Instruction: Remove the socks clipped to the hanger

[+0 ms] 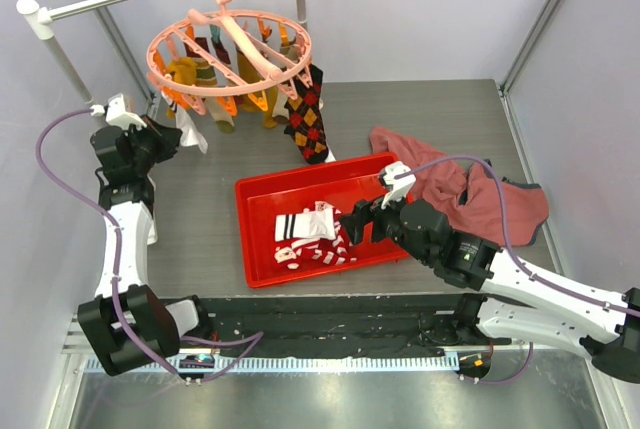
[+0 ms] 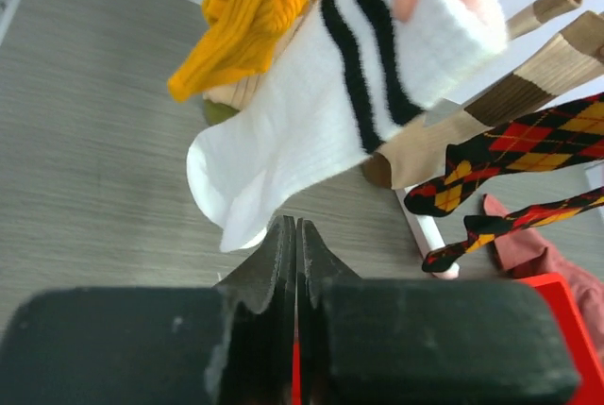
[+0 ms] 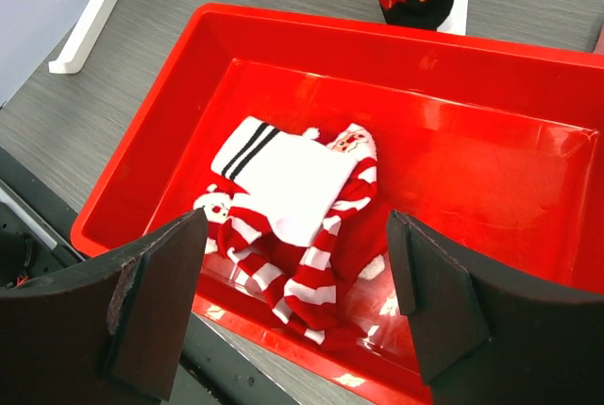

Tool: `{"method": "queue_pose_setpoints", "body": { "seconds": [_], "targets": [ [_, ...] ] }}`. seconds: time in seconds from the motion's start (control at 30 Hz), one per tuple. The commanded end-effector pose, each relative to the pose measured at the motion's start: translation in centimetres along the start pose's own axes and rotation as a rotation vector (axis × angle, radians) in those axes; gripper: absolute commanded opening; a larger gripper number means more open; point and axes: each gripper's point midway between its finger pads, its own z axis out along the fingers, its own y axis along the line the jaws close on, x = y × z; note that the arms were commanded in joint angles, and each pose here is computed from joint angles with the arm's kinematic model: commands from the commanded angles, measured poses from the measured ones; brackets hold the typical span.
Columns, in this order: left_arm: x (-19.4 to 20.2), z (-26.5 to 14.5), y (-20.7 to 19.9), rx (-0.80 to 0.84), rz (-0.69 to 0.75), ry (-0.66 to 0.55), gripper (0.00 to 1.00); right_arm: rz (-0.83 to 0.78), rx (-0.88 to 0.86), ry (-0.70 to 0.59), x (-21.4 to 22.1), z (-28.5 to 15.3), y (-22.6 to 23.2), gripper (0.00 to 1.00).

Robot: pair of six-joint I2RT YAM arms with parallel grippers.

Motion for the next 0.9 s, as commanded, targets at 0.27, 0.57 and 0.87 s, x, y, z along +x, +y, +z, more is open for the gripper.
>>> {"method": "queue_pose_setpoints", "body": {
  "seconds": [0.27,0.57,0.87],
  "targets": [
    [-3.4,-4.2,-3.1,0.007,-0.069,-0.115,0.00,0.056,-0.054,-0.116,-5.1,0.7,2.4,0.84],
    [-2.2,-7.3,-6.4,0.096,-0.131,-0.085,0.00,0.064,-0.040,-0.156,-8.2,2.5,3.7,0.83],
    [-2.4,-8.0,-4.1,-0.045,-0.104,-0.139,0.08,0.068,-0.051,-0.181,-10.2,3.6,4.9,0.83]
  ]
}}
